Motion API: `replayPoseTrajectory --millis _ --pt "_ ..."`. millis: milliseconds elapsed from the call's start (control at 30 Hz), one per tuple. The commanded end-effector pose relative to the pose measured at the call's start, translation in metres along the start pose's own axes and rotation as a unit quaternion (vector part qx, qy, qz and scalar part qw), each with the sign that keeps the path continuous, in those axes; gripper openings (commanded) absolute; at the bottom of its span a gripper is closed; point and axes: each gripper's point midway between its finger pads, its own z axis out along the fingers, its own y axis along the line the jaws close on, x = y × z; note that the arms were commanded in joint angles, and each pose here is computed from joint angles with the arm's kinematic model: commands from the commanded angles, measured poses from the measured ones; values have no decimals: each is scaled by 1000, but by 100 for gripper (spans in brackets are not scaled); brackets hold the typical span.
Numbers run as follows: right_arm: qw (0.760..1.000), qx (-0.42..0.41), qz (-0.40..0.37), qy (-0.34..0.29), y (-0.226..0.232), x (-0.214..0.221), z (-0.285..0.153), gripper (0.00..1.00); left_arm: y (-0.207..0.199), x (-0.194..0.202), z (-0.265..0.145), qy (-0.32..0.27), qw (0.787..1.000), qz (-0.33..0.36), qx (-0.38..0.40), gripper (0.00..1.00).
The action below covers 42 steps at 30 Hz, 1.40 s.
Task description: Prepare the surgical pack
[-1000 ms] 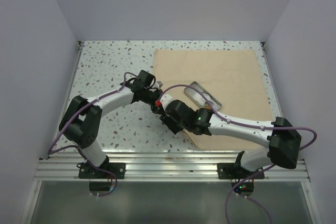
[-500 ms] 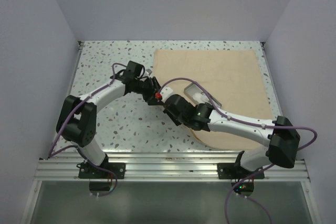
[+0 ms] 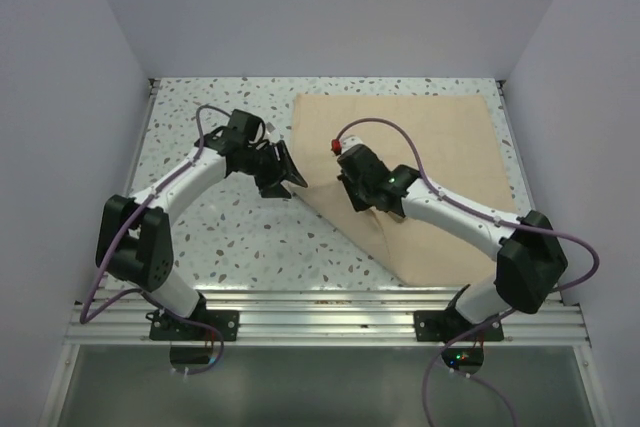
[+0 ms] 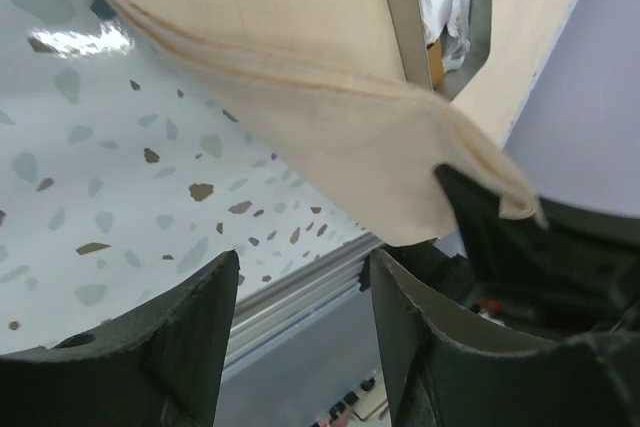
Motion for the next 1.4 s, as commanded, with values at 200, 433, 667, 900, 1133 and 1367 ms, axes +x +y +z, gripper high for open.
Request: replayPoseTrajectory --millis 200,433,667,900,1133,1367 --pt "992 85 97 12 -106 -47 20 0 10 -24 -22 -65 993 73 -61 59" --pt "980 128 142 47 -170 -46 42 0 12 -27 -11 -48 994 80 -57 59" --pt "971 144 178 74 -208 -25 57 0 23 -39 -12 -51 994 78 -63 60" --pt "966 135 205 85 -227 -18 80 0 46 -51 -22 -60 993 55 -81 60" --pt "960 140 226 84 -246 -17 88 0 58 -56 -29 -68 992 39 -94 60" --pt "954 146 253 73 -277 -20 85 0 60 -56 -24 -67 993 28 -91 60"
